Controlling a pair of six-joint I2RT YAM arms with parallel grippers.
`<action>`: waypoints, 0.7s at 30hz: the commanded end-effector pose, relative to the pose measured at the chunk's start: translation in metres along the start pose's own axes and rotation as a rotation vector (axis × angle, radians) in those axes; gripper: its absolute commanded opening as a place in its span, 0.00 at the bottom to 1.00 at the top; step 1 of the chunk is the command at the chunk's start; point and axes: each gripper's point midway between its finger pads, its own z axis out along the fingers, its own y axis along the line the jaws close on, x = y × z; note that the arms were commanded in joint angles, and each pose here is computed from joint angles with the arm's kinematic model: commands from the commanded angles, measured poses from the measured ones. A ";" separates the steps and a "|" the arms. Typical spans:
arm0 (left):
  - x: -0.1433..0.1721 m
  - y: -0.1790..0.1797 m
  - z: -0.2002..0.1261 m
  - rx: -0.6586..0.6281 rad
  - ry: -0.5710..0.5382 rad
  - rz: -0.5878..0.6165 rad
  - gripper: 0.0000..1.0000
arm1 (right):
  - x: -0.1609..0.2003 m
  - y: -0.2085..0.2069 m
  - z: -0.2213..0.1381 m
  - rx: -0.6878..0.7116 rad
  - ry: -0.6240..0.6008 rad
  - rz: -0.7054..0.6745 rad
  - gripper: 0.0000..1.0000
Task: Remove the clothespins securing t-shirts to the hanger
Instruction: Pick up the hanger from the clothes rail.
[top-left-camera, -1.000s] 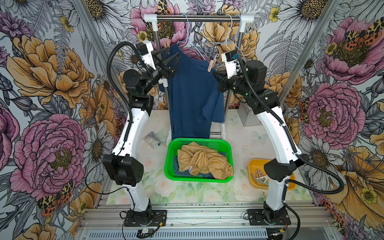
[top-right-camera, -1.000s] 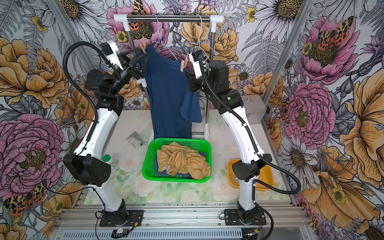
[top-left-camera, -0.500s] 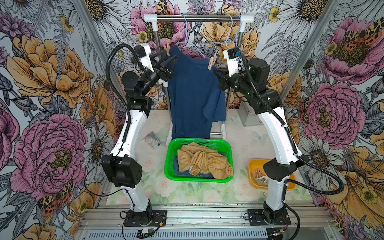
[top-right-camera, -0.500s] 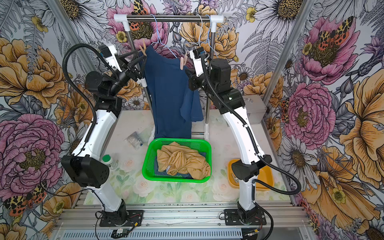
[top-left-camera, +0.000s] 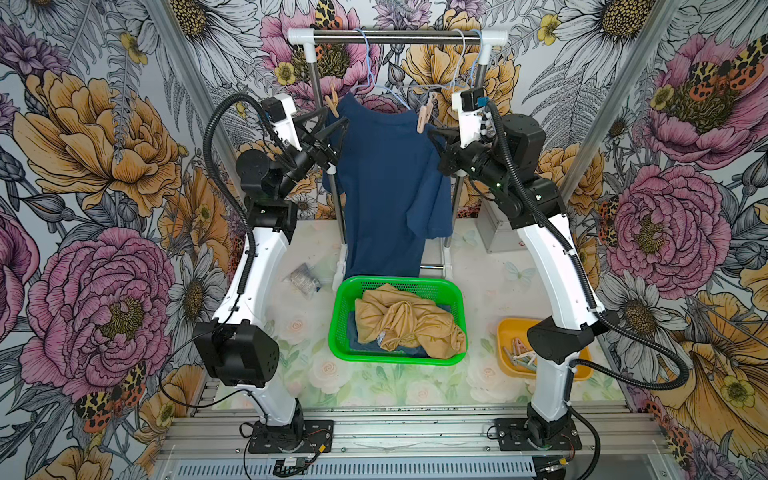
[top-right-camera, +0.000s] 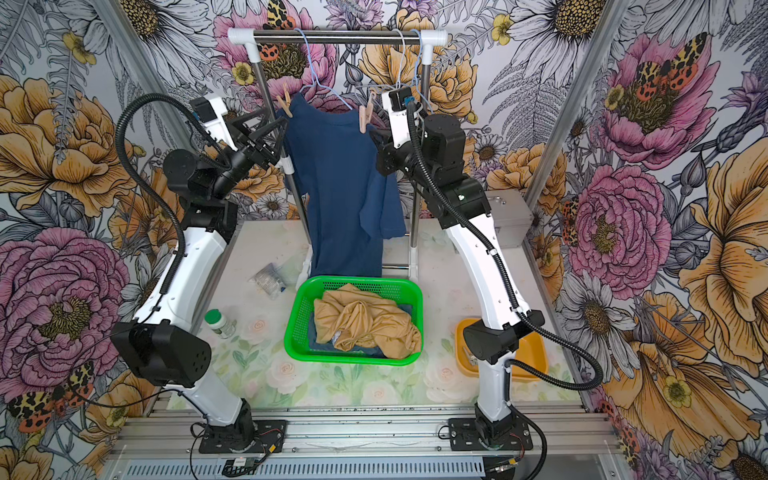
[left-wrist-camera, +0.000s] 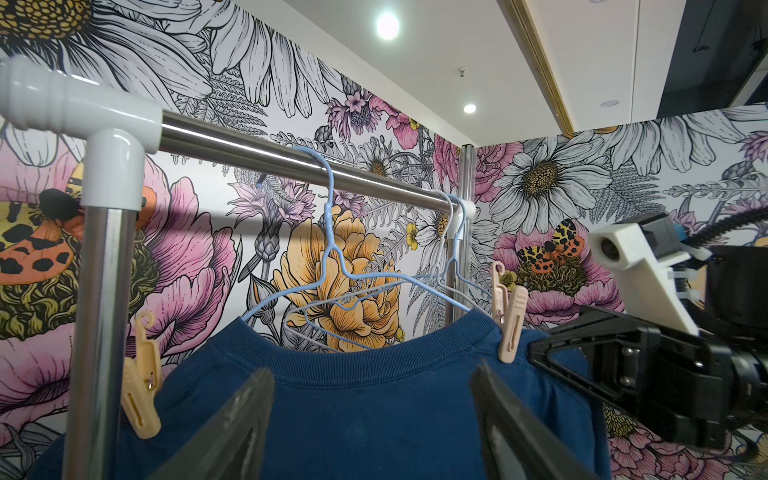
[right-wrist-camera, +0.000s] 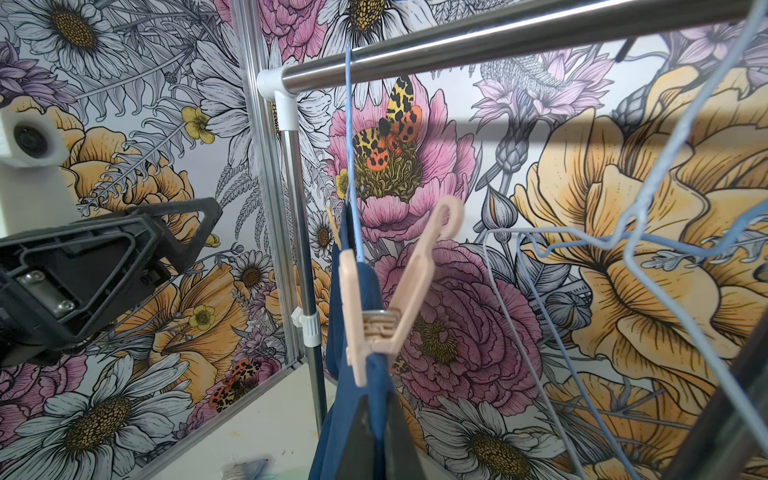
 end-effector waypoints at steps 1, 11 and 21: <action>-0.015 -0.003 -0.008 -0.017 -0.024 0.037 0.77 | -0.063 0.011 -0.031 -0.013 -0.178 -0.028 0.00; -0.013 -0.002 -0.003 -0.007 -0.023 0.022 0.76 | -0.073 0.011 -0.043 0.002 -0.199 -0.051 0.00; -0.010 -0.008 0.006 0.015 -0.021 0.014 0.76 | -0.080 0.016 -0.060 -0.006 -0.202 -0.072 0.00</action>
